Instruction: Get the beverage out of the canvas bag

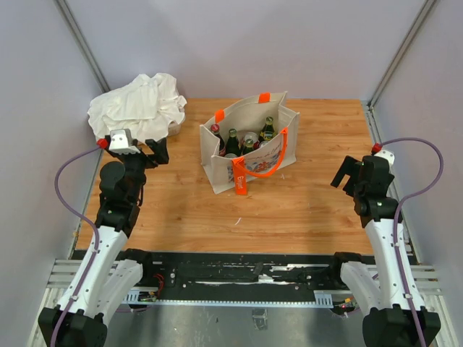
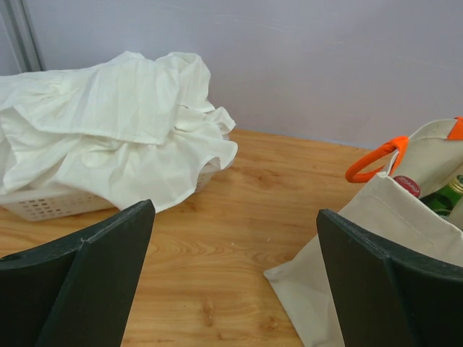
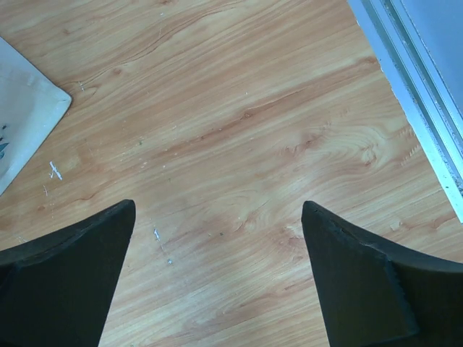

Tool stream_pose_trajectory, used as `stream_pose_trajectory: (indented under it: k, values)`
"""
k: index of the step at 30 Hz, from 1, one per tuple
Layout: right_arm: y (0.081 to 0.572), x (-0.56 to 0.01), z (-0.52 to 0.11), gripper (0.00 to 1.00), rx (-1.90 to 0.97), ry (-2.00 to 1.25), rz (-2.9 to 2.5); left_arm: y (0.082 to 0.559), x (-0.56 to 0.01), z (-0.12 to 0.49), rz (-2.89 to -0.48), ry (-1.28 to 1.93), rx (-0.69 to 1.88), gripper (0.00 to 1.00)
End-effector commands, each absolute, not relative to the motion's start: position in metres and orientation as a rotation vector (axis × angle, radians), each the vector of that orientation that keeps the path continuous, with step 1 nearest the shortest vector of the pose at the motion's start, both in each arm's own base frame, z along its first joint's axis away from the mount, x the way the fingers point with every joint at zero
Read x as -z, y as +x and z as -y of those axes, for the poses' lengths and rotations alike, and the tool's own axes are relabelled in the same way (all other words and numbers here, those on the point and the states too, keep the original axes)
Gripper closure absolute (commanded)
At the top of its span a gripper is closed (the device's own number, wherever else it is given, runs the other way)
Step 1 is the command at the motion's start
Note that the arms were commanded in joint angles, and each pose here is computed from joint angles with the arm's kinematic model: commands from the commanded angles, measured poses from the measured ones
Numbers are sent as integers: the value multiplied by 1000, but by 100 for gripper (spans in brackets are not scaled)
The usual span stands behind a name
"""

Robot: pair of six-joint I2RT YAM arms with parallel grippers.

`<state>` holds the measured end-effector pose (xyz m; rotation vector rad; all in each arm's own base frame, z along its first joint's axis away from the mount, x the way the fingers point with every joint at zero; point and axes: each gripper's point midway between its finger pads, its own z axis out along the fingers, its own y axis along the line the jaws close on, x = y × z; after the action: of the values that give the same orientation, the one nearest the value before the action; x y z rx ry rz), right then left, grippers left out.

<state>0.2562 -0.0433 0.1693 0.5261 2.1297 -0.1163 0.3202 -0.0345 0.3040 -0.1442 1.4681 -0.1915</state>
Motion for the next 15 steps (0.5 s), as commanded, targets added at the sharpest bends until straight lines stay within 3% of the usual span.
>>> stream_pose_trajectory:
  k: [1, 15]
  values:
    - [257, -179, 44, 1, 125, 535, -2097, 317, -319, 31, -1446, -139, 166, 1]
    - [267, -190, 36, 2, 62, 488, -2067, 320, -337, 47, -1410, -93, 251, 0]
